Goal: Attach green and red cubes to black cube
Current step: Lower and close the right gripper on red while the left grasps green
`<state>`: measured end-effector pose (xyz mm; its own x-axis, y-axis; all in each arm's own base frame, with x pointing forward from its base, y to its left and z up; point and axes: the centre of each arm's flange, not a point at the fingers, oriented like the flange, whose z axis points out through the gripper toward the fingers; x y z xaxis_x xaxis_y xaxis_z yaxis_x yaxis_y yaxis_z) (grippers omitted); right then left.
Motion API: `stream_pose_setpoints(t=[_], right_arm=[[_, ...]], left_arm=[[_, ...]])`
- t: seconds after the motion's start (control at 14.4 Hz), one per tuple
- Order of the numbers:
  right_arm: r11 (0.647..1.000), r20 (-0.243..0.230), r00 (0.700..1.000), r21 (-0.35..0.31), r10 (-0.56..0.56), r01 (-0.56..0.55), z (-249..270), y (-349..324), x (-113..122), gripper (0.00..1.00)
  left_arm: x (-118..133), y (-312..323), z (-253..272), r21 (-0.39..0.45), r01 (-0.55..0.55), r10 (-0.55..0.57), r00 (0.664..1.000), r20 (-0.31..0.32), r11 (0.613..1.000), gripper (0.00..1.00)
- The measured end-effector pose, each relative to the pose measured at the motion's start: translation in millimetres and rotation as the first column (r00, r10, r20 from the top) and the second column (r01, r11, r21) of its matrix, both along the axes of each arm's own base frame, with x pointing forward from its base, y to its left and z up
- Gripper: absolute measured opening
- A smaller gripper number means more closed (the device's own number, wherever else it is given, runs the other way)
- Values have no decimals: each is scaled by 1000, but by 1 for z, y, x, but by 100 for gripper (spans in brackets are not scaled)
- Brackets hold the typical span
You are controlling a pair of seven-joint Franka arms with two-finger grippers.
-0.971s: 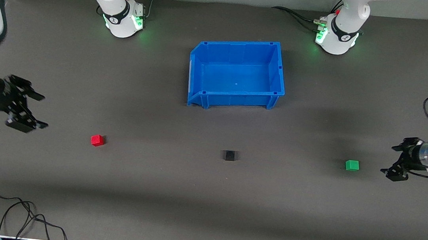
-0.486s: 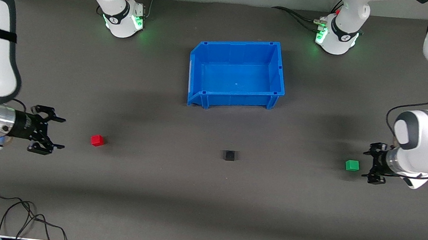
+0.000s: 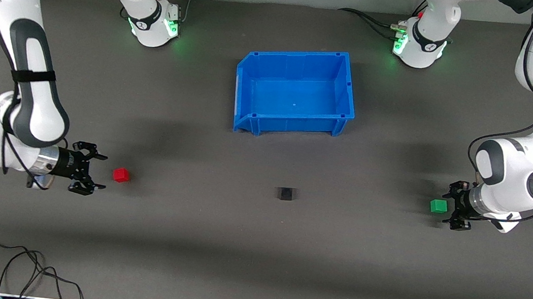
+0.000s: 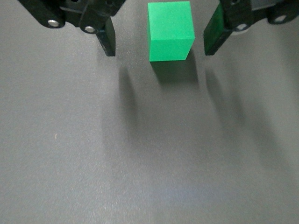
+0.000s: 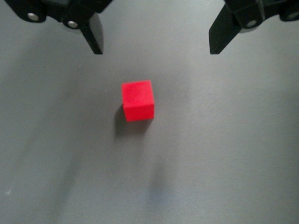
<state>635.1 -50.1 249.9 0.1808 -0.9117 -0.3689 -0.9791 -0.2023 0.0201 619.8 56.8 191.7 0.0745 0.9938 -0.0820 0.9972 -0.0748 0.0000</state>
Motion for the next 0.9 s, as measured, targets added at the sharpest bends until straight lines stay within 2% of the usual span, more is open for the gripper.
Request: stream_pose_setpoints(t=[0.14, 0.21, 0.35, 0.49, 0.69, 0.76, 0.9], right_arm=[[1000, -1, 1000, -4, 28, -28, -21, -3, -1, 100], [999, -5, 999, -5, 42, -42, -32, -3, -2, 100], [998, -4, 998, -9, 65, -65, -50, -5, -4, 100], [998, 0, 998, -2, 66, -66, -64, -6, -5, 100], [997, 9, 998, 29, 69, -69, -77, -5, -6, 98], [997, 7, 998, 31, 70, -70, -78, -5, -7, 86], [997, 7, 997, 31, 71, -71, -79, -5, -6, 67]], left_arm=[[1, -11, -3, 0, 16, -16, 1000, 0, 1000, 82], [1, -17, -3, -1, 23, -23, 1000, 0, 1000, 78], [2, -24, -3, -1, 28, -28, 1000, 1, 1000, 56], [2, -16, -3, 4, 17, -17, 1000, 5, 1000, 55], [1, 0, -2, 9, -6, 6, 1000, 8, 1000, 64], [1, 1, -2, 9, -9, 9, 1000, 12, 1000, 70], [2, -1, -1, 10, -8, 8, 1000, 19, 1000, 67]])
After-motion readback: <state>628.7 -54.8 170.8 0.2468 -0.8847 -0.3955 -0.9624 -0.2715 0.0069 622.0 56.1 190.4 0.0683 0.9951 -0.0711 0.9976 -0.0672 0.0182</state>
